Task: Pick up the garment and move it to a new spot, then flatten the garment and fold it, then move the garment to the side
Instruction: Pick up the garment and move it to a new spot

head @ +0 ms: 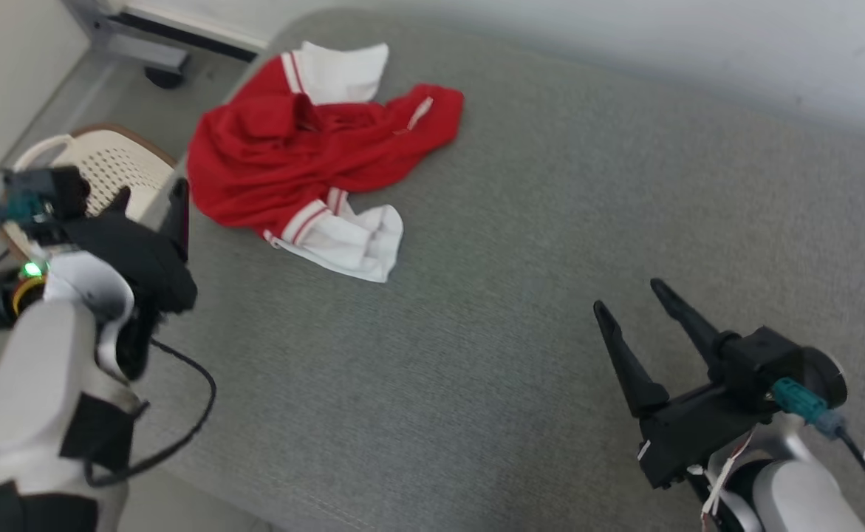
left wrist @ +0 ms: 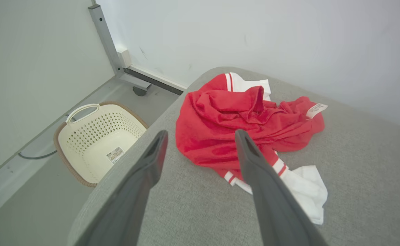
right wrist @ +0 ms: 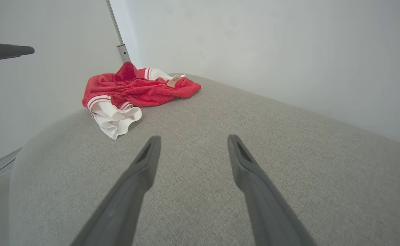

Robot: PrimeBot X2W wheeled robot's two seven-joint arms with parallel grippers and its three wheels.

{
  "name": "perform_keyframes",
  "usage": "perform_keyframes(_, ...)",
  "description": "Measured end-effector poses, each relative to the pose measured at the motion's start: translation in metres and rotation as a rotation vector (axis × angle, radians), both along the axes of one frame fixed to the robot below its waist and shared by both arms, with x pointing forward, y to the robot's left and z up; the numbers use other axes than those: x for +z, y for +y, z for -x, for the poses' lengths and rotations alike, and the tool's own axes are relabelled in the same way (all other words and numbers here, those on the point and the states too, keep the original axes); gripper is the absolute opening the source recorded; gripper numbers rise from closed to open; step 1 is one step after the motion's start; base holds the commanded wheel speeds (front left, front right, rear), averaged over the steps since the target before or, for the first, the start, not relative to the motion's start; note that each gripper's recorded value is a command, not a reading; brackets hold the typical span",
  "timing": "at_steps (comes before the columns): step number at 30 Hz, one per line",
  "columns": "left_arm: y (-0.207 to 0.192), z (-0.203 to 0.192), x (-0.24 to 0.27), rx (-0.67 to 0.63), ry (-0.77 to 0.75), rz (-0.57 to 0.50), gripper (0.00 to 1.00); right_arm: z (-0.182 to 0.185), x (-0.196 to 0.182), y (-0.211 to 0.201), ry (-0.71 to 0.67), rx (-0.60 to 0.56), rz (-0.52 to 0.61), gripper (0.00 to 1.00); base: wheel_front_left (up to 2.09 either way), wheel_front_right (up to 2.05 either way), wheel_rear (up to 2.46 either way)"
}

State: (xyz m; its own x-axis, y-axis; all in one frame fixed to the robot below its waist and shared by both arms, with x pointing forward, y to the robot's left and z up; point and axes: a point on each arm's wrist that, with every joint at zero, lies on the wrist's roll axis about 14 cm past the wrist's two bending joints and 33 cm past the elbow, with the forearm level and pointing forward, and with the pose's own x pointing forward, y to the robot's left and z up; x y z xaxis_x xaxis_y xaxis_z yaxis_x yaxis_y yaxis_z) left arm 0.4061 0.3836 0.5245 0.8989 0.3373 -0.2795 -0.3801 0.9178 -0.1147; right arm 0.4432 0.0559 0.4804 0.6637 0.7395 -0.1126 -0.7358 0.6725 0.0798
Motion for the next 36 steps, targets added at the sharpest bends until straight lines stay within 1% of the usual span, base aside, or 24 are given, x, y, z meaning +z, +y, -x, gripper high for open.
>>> perform_keyframes(1, -0.001, -0.01, -0.002, -0.015, 0.024, 0.001, 1.0, -0.004, -0.001, -0.004, 0.001, -0.007, 0.0, 1.0, 0.0, 0.0, 0.0)
perform_keyframes(3, -0.007, -0.033, -0.006, -0.036, 0.04, 0.042, 1.0, -0.013, -0.005, -0.016, 0.006, -0.034, -0.001, 1.0, 0.0, 0.0, 0.0)
perform_keyframes(4, -0.007, -0.033, -0.006, -0.036, 0.04, 0.042, 1.0, -0.013, -0.005, -0.016, 0.006, -0.034, -0.001, 1.0, 0.0, 0.0, 0.0)
perform_keyframes(6, -0.012, -0.056, -0.012, -0.063, 0.063, 0.044, 1.0, -0.02, -0.015, -0.027, 0.024, -0.059, 0.01, 1.0, 0.0, 0.0, 0.0)
perform_keyframes(9, -0.02, -0.079, -0.034, -0.095, 0.112, 0.055, 1.0, -0.023, -0.031, -0.041, 0.058, -0.087, 0.015, 1.0, 0.0, 0.0, 0.0)
perform_keyframes(12, -0.02, -0.095, -0.06, -0.1, 0.17, 0.061, 1.0, -0.027, -0.047, -0.055, 0.095, -0.122, 0.022, 1.0, 0.0, 0.0, 0.0)
perform_keyframes(14, -0.02, -0.102, -0.083, -0.091, 0.236, 0.052, 1.0, -0.029, -0.057, -0.065, 0.115, -0.149, 0.026, 1.0, 0.0, 0.0, 0.0)
perform_keyframes(18, -0.033, -0.109, -0.132, -0.088, 0.343, 0.093, 1.0, -0.027, -0.084, -0.087, 0.182, -0.2, 0.056, 1.0, 0.0, 0.0, 0.0)
perform_keyframes(19, -0.039, -0.116, -0.145, -0.089, 0.362, 0.108, 1.0, -0.027, -0.089, -0.095, 0.19, -0.222, 0.059, 1.0, 0.0, 0.0, 0.0)
perform_keyframes(22, -0.042, -0.124, -0.157, -0.078, 0.373, 0.103, 1.0, -0.026, -0.093, -0.104, 0.203, -0.246, 0.066, 1.0, 0.0, 0.0, 0.0)
perform_keyframes(24, -0.043, -0.13, -0.161, -0.074, 0.371, 0.099, 0.0, -0.026, -0.094, -0.107, 0.205, -0.255, 0.068, 1.0, 0.0, 0.0, 0.0)
perform_keyframes(30, -0.048, -0.134, -0.154, -0.075, 0.328, 0.095, 0.0, -0.024, -0.09, -0.109, 0.203, -0.27, 0.061, 1.0, 0.0, 0.0, 0.0)
perform_keyframes(36, -0.044, -0.115, -0.135, -0.042, 0.254, 0.055, 0.0, -0.017, -0.072, -0.106, 0.178, -0.288, 0.018, 1.0, 0.0, 0.0, 0.0)
